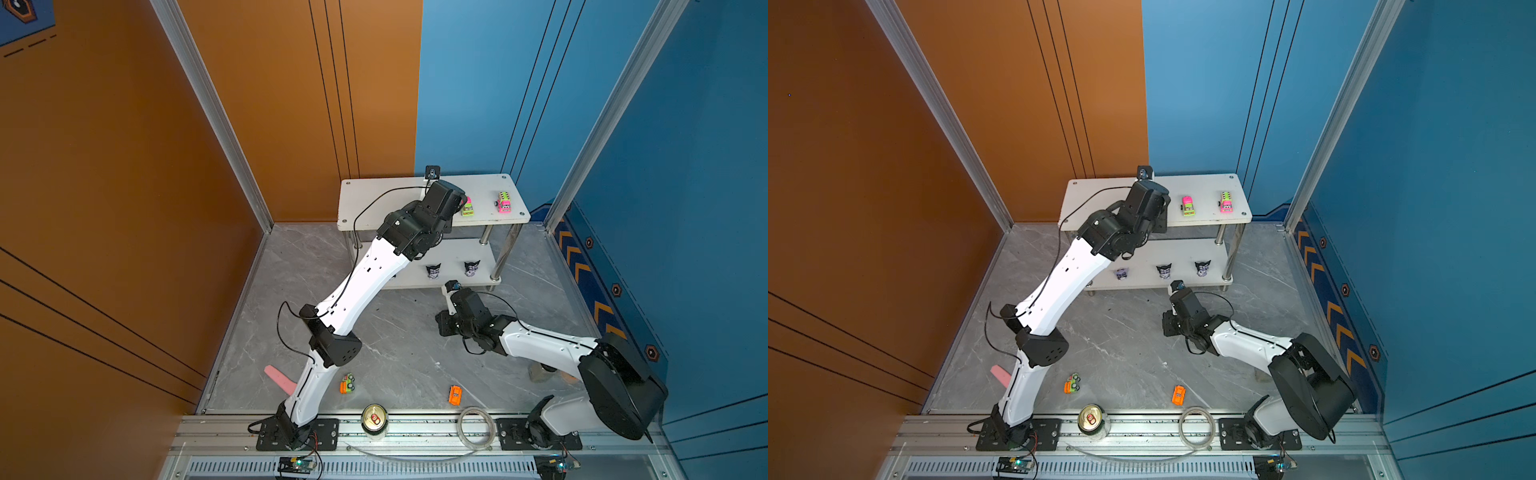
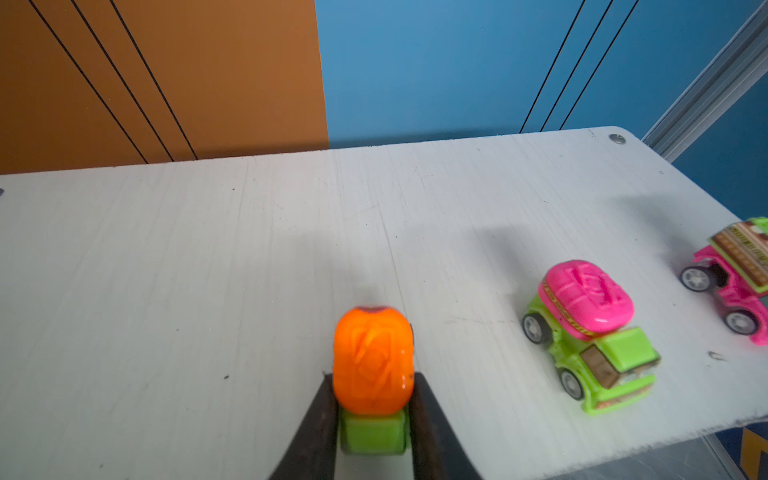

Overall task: Place and organize the plastic toys onto the shelf
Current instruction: 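Carry the orange-domed car with the left gripper up over the shelf top, then set the orange-domed car beside the pink-domed car and open the left gripper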

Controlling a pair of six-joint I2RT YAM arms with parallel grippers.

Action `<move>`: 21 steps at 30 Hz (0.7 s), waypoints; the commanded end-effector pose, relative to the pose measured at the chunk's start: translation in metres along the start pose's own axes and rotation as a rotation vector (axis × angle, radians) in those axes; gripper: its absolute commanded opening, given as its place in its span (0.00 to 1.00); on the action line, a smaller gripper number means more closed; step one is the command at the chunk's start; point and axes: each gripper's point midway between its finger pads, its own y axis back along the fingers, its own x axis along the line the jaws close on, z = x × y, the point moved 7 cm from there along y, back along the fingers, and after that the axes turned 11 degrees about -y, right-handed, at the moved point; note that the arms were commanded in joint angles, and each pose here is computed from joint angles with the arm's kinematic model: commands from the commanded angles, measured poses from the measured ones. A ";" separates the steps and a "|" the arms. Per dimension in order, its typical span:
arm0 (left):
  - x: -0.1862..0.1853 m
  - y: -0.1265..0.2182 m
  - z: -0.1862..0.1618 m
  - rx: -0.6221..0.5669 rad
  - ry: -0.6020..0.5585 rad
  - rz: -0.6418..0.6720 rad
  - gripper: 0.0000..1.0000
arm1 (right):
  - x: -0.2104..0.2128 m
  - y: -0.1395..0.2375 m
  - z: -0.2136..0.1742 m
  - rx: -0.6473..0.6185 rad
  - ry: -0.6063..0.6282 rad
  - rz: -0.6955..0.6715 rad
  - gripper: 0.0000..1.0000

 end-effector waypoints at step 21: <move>-0.004 0.059 0.028 -0.125 -0.021 -0.003 0.69 | -0.005 0.002 0.000 0.006 -0.031 -0.003 0.15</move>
